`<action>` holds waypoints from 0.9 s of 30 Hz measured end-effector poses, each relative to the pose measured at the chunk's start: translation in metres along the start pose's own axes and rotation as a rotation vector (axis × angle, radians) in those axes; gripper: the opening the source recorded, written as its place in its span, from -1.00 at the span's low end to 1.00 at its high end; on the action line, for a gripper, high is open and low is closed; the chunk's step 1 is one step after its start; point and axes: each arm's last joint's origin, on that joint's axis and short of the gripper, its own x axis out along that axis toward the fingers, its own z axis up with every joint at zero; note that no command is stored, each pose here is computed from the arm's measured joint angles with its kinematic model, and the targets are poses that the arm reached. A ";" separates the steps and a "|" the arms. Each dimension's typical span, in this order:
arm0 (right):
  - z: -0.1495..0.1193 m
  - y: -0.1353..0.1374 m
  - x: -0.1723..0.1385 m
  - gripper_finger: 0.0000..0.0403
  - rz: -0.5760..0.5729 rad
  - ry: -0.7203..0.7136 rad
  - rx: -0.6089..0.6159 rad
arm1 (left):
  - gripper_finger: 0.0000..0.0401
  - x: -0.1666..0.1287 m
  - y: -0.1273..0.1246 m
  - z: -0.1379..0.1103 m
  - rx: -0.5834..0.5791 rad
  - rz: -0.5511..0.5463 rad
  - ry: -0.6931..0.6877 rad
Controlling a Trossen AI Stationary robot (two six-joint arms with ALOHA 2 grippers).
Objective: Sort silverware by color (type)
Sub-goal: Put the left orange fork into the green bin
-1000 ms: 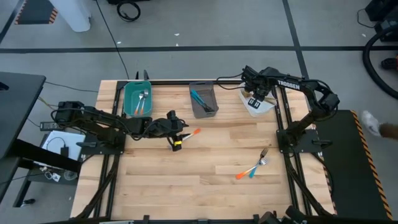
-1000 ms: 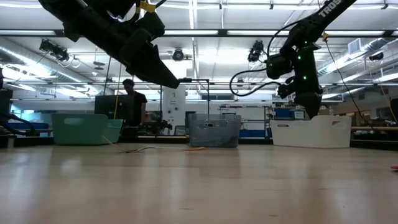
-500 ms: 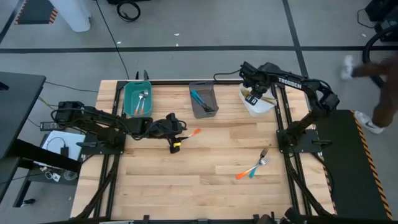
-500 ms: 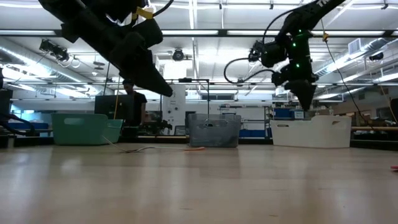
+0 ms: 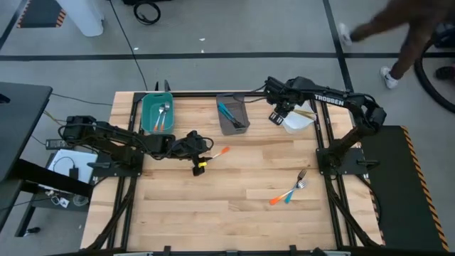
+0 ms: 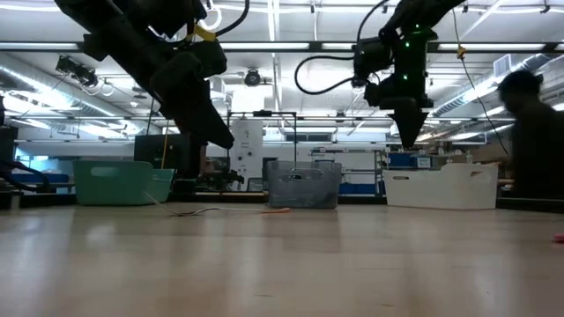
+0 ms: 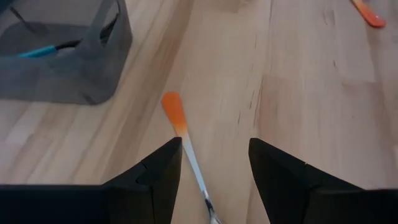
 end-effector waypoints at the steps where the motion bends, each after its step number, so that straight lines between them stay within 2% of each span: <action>1: 0.000 0.004 -0.001 -0.40 0.013 -0.002 -0.008 | -0.02 0.000 0.000 0.000 -0.008 -0.001 0.003; 8: 0.001 0.031 -0.007 -0.40 0.141 -0.045 -0.028 | -0.02 0.002 0.000 -0.003 -0.022 0.002 0.024; 15: -0.004 0.053 -0.014 -0.40 0.167 -0.052 0.005 | -0.02 0.010 -0.001 -0.008 -0.018 0.009 0.055; 27: -0.012 0.102 -0.029 -0.40 0.247 -0.152 -0.041 | -0.02 0.035 -0.002 -0.023 -0.005 0.029 0.117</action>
